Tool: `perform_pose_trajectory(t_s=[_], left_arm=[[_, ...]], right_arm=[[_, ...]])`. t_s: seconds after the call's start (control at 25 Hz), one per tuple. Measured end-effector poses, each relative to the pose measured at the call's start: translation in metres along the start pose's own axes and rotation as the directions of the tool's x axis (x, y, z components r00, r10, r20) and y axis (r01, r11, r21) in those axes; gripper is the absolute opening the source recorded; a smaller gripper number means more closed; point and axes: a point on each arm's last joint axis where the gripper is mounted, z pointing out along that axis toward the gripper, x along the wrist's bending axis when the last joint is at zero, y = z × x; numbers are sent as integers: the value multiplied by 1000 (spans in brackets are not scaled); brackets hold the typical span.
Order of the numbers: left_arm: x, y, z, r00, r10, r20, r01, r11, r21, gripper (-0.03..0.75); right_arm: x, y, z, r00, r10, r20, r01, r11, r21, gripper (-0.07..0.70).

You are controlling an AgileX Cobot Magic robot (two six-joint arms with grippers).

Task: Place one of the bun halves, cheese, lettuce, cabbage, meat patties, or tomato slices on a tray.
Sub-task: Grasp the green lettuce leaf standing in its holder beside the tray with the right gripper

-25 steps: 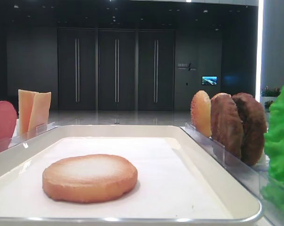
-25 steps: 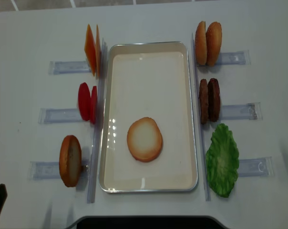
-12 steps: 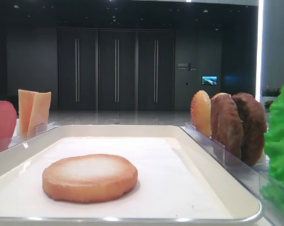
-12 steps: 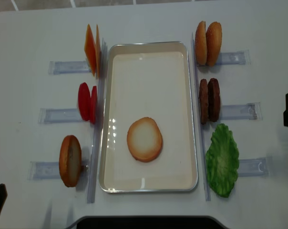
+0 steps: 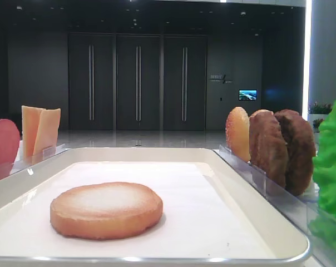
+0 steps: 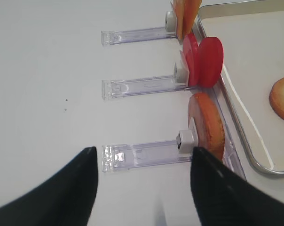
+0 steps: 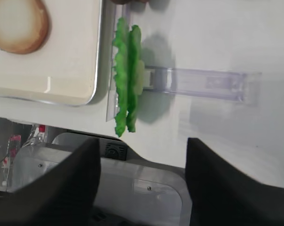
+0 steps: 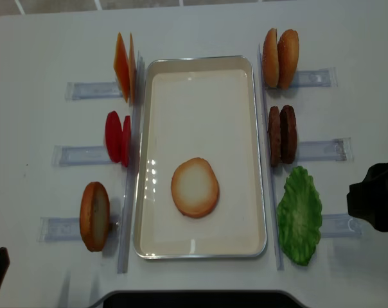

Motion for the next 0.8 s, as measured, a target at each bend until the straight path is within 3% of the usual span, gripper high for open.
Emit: perform_pose_trajectory(t_s=[0.2, 0.52, 0.8], left_arm=[[0, 0, 0, 1000, 0, 0, 0, 1000, 0, 471], [0, 0, 0, 1000, 0, 0, 0, 1000, 0, 471], [0, 0, 0, 1000, 0, 0, 0, 1000, 0, 471]], right_arm=[[9, -6, 1, 998, -57, 28, 57, 998, -2, 387], [9, -5, 2, 997, -57, 45, 57, 998, -3, 440], [16, 8, 29, 992, -83, 96, 73, 992, 105, 455]])
